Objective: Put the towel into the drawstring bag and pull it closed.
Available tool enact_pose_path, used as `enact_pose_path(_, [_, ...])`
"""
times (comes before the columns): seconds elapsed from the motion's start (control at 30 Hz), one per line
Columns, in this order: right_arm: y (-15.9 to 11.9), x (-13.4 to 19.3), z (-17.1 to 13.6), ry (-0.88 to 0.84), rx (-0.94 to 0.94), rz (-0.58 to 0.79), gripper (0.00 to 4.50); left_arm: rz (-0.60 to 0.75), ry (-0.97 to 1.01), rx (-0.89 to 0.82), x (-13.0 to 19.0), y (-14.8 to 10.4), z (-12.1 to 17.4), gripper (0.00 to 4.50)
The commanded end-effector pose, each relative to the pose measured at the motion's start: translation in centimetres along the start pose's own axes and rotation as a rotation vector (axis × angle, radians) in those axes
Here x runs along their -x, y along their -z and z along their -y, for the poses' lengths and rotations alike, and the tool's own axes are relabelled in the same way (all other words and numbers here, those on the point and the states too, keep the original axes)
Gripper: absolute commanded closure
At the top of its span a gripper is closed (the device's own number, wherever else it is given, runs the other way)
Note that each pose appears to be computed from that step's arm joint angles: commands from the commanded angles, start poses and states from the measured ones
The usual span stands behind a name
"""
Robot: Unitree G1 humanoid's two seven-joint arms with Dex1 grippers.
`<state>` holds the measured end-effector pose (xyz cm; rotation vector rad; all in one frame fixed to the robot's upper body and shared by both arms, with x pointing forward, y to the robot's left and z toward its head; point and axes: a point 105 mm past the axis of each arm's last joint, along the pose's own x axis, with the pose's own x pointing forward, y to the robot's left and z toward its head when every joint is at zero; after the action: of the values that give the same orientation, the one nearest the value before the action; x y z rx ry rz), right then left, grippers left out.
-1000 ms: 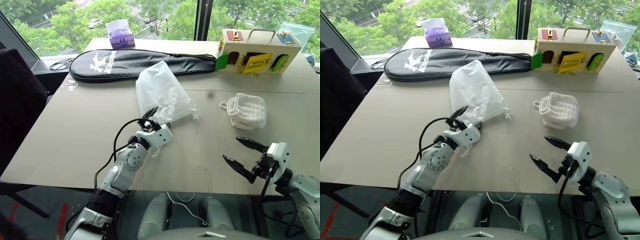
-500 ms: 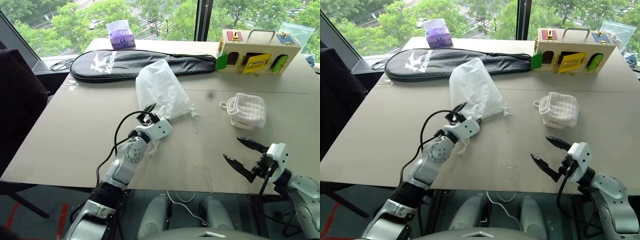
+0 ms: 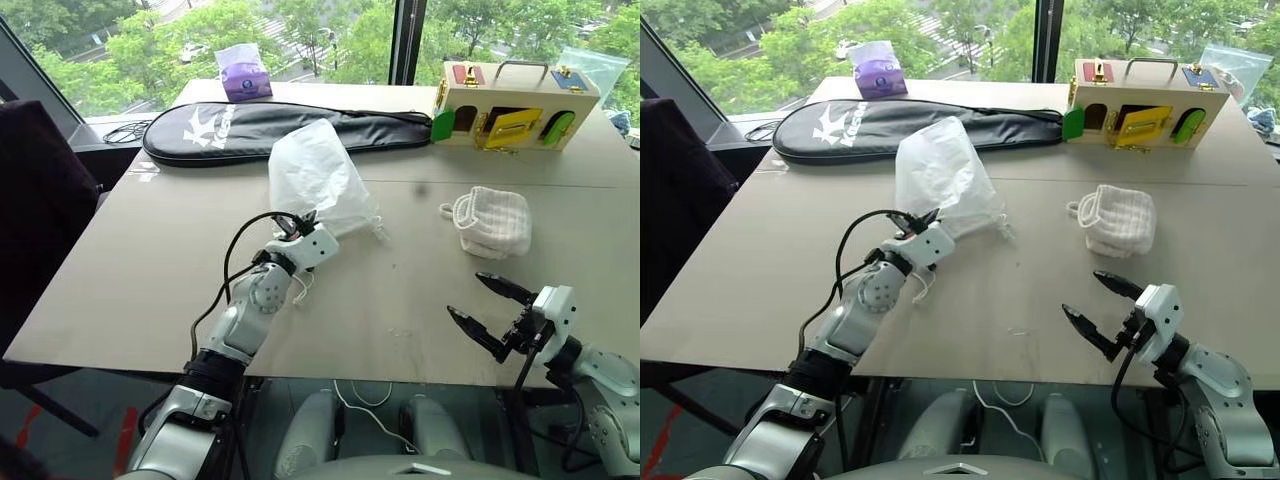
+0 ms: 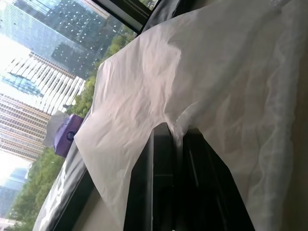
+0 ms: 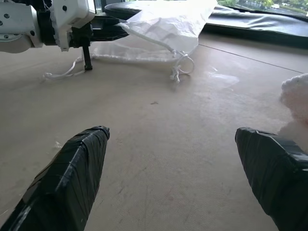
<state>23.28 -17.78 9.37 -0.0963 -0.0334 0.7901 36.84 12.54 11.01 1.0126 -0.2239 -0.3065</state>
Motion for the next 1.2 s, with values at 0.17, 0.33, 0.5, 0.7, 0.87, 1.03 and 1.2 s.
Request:
enact_pose_path(0.17, [-2.9,-0.6,1.1,0.041,0.086,0.109,0.0,0.079,-0.06,0.015,-0.8,-2.1,-3.3,4.46])
enact_pose_path(0.33, [-5.7,-1.2,2.8,0.106,0.142,0.212,0.0,0.127,-0.063,0.09,-2.2,-4.2,-6.7,4.46])
enact_pose_path(0.5, [-7.3,-0.7,7.1,0.334,0.19,0.22,0.0,0.118,-0.011,0.347,-3.4,-5.3,-7.8,4.46])
enact_pose_path(0.7, [-4.6,0.6,13.1,0.568,-0.03,0.029,0.0,0.164,0.081,0.636,-3.9,-7.0,-9.4,4.46])
enact_pose_path(0.87, [-2.9,-0.4,16.3,0.64,-0.33,-0.047,0.0,0.169,0.142,0.605,-3.9,-7.2,-10.7,4.46])
enact_pose_path(1.03, [-0.6,-2.3,16.9,0.613,-0.533,-0.122,0.0,0.183,0.184,0.596,-3.6,-7.6,-11.6,4.46])
enact_pose_path(1.2, [1.0,-4.7,15.1,0.492,-0.757,-0.159,0.0,0.183,0.178,0.581,-3.4,-7.4,-12.3,4.46])
